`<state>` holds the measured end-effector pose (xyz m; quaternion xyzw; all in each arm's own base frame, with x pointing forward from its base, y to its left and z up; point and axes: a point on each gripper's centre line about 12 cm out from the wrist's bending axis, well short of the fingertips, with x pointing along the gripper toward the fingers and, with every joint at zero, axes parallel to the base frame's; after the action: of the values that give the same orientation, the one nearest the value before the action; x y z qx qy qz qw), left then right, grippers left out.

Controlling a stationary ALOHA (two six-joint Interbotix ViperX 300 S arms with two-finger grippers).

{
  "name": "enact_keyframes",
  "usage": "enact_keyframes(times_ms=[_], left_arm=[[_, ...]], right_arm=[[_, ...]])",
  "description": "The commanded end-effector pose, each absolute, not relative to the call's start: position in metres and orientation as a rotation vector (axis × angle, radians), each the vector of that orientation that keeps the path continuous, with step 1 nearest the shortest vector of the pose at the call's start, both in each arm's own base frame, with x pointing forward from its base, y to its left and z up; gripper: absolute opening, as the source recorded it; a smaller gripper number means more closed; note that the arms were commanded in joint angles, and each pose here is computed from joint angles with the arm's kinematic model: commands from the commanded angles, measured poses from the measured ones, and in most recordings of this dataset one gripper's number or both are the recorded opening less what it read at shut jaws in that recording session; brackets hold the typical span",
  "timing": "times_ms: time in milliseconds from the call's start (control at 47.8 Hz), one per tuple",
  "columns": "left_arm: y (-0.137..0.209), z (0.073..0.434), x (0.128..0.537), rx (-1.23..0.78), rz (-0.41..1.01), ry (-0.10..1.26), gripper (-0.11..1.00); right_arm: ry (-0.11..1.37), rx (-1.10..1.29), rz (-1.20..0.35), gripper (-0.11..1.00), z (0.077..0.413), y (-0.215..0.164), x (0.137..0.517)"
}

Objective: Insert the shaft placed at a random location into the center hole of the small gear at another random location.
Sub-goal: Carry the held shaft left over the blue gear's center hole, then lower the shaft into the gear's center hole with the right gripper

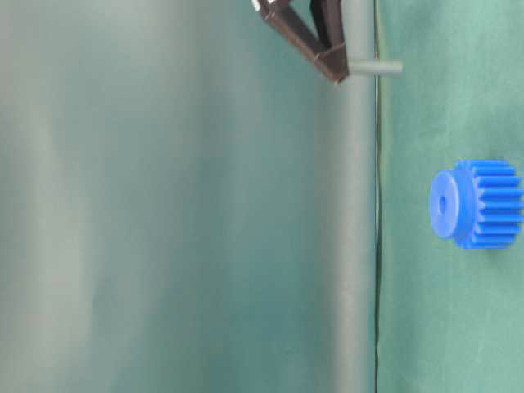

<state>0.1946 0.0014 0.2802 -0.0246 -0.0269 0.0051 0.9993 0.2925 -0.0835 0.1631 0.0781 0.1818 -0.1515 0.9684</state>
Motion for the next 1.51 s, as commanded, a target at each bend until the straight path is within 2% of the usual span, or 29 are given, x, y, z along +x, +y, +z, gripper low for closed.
enact_keyframes(times_ms=[0,544,858,1276,1485], left_arm=[[0.002,0.284,0.196,-0.052,0.012,-0.065,-0.01],[0.002,0.282,0.196,-0.052,0.013,-0.06,-0.01],[0.002,0.282,0.197,-0.054,0.013,-0.058,-0.01],[0.002,0.281,0.197,-0.055,0.013,-0.057,-0.01],[0.002,0.281,0.197,-0.055,0.013,-0.057,-0.01]], right_arm=[[0.325,0.148,-0.283,0.26,0.175,-0.081,0.309],[0.333,0.095,-0.169,0.26,0.186,-0.063,0.397],[0.348,0.093,-0.168,0.26,0.183,-0.064,0.399],[0.412,0.105,-0.171,0.26,0.156,-0.064,0.402],[0.415,0.11,-0.174,0.26,0.155,-0.064,0.402]])
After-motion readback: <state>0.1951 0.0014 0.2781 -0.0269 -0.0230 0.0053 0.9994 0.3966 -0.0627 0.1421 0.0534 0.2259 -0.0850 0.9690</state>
